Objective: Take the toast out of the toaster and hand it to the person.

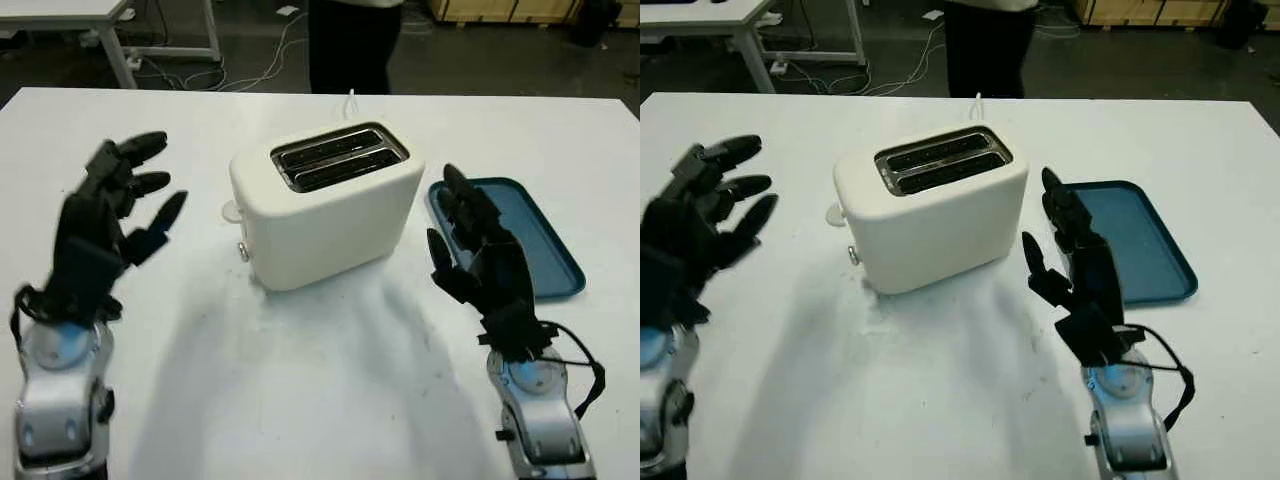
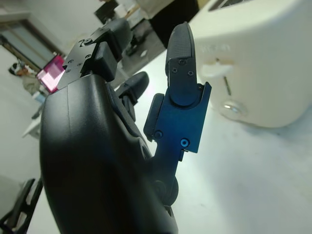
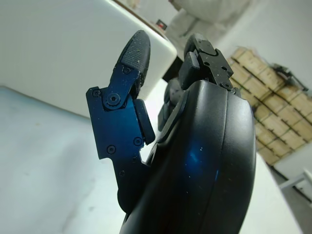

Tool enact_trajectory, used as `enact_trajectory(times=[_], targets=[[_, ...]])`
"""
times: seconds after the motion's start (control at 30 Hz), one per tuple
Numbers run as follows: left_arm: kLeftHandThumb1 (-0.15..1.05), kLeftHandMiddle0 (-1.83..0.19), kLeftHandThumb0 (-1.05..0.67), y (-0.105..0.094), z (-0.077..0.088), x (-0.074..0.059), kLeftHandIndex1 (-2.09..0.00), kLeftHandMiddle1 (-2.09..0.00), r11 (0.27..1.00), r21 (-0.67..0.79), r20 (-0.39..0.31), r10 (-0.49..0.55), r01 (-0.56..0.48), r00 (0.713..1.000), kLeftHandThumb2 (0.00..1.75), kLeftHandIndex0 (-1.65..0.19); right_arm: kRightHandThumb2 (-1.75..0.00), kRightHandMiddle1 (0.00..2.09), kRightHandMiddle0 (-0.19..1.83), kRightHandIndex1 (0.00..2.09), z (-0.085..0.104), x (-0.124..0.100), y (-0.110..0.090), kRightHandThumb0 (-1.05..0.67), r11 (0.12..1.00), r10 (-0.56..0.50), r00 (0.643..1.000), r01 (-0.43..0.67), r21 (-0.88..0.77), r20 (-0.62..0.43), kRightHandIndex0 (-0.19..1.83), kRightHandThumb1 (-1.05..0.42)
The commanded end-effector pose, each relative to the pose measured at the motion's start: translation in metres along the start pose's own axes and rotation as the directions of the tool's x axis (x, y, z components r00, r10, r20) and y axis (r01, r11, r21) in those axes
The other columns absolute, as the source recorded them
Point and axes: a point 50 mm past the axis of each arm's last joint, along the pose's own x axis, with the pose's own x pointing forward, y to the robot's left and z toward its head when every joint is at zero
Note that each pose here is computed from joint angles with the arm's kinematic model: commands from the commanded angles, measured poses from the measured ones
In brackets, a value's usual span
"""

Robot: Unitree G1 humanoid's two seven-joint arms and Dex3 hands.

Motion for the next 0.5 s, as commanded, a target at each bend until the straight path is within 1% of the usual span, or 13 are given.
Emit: enact_trajectory(times=[0.0,0.1,0.17,0.2,0.27,0.33,0.47], targets=[[0.92,0.00,-0.49,-0.007,-0.011,-0.007,-0.51,-0.83,1.000,0.002,-0.024,0.002,-0.002,1.000,0.50,-0.08,-0.78,0.00,0.13,0.00,-0.006,-0.003,0.005,-0.55,0.999,-0.013,0.999,0.015,0.032,-0.051,0.14,-0.92],[0.92,0.00,-0.50,-0.019,-0.024,-0.015,-0.48,-0.78,0.999,-0.031,-0.067,0.011,-0.013,0.998,0.53,-0.07,-0.77,0.00,0.12,0.00,-0.020,-0.006,0.012,-0.55,0.998,-0.031,0.992,0.037,0.053,-0.120,0.14,-0.92],[0.92,0.00,-0.53,-0.026,-0.032,-0.020,-0.47,-0.76,0.998,-0.044,-0.108,0.033,-0.038,0.994,0.53,-0.08,-0.76,0.00,0.12,0.00,-0.025,-0.007,0.016,-0.55,0.994,-0.048,0.987,0.062,0.087,-0.155,0.14,-0.92],[0.92,-0.02,-0.55,-0.029,-0.036,-0.023,-0.43,-0.73,0.997,-0.047,-0.122,0.047,-0.053,0.991,0.52,-0.11,-0.76,0.00,0.12,0.00,-0.027,-0.008,0.017,-0.56,0.992,-0.055,0.985,0.073,0.102,-0.166,0.14,-0.92],[0.92,-0.05,-0.57,-0.035,-0.045,-0.026,-0.38,-0.71,0.997,-0.038,-0.120,0.057,-0.062,0.991,0.56,-0.15,-0.76,0.01,0.13,0.00,-0.029,-0.008,0.020,-0.56,0.989,-0.062,0.982,0.084,0.119,-0.179,0.14,-0.92],[0.92,-0.05,-0.57,-0.039,-0.051,-0.027,-0.36,-0.71,0.998,-0.033,-0.114,0.053,-0.057,0.992,0.62,-0.16,-0.76,0.01,0.13,0.01,-0.030,-0.008,0.021,-0.56,0.987,-0.063,0.981,0.088,0.132,-0.184,0.14,-0.92],[0.92,-0.04,-0.58,-0.045,-0.054,-0.027,-0.34,-0.74,0.999,-0.036,-0.129,0.019,-0.024,0.991,0.66,-0.16,-0.76,0.00,0.13,0.00,-0.031,-0.008,0.022,-0.56,0.983,-0.068,0.979,0.098,0.157,-0.191,0.12,-0.92]])
